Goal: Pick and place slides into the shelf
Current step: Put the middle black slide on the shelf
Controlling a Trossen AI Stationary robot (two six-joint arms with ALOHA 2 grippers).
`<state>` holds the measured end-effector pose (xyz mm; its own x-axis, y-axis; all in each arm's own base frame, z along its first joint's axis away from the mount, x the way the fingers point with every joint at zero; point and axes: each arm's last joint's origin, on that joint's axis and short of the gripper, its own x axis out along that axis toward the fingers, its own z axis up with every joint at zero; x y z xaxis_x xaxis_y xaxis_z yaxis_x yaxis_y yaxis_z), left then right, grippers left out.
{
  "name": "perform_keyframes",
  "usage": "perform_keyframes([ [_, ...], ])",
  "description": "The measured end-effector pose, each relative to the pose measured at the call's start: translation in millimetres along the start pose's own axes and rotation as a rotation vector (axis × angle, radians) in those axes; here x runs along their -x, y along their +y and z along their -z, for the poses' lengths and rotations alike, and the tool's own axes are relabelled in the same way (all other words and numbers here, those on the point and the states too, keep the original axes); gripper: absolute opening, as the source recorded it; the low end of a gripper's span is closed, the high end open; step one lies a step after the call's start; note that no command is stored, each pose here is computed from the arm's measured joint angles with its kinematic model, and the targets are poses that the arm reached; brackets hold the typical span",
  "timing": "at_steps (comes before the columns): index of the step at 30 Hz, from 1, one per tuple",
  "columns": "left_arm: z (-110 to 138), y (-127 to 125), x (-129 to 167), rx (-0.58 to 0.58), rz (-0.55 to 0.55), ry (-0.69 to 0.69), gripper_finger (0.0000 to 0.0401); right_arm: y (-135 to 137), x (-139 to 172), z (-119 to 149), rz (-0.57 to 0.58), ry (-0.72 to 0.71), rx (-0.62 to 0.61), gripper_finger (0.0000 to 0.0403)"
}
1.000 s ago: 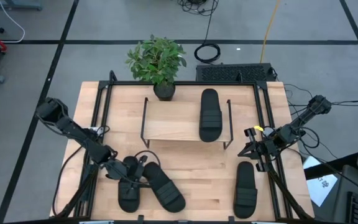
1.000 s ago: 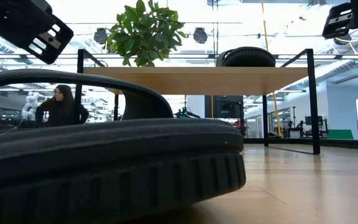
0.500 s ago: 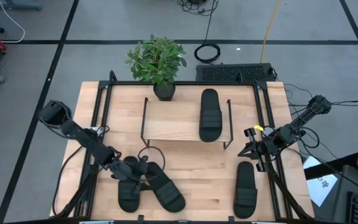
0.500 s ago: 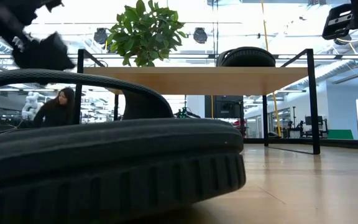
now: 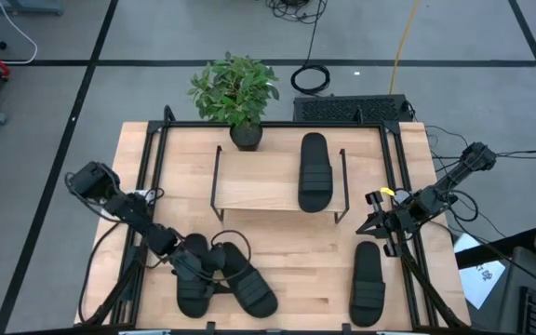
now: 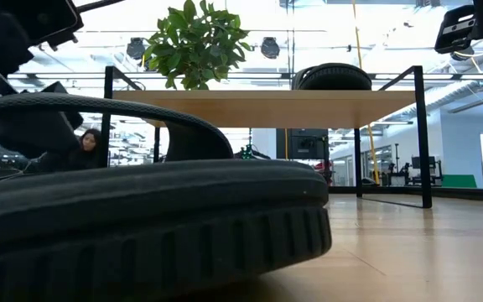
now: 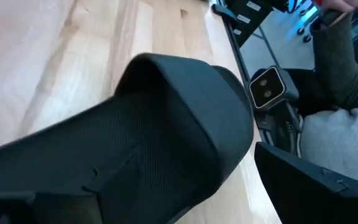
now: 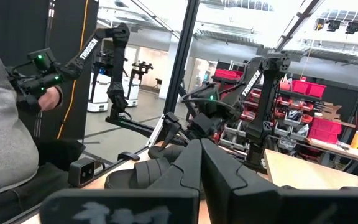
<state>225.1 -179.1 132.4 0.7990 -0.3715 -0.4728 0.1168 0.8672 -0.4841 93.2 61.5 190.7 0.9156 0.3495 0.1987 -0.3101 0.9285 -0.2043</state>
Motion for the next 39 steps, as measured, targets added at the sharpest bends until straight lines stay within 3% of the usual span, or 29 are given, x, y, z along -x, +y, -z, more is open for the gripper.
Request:
perform_keyframes([
  [7,1,-3,-9,0.017,0.061,-0.065,0.0308,0,0,0,0.000,0.000,0.000,0.0000],
  [16,10,3,-17,0.010,0.034,-0.056,0.0308,0,0,0,0.000,0.000,-0.006,0.0000],
  [23,14,6,-21,-0.064,0.014,-0.058,0.0298,0,0,0,0.000,0.000,-0.004,0.0000],
  [28,14,3,-21,-0.125,0.070,-0.039,0.0214,0,0,0,0.000,0.000,0.001,0.0000],
  [34,12,-2,-20,-0.227,0.187,-0.016,0.0030,0,0,0,0.000,0.000,0.005,0.0000],
  [39,9,-4,-17,-0.283,0.206,-0.021,0.0014,0,0,0,0.001,0.000,0.005,0.0000],
])
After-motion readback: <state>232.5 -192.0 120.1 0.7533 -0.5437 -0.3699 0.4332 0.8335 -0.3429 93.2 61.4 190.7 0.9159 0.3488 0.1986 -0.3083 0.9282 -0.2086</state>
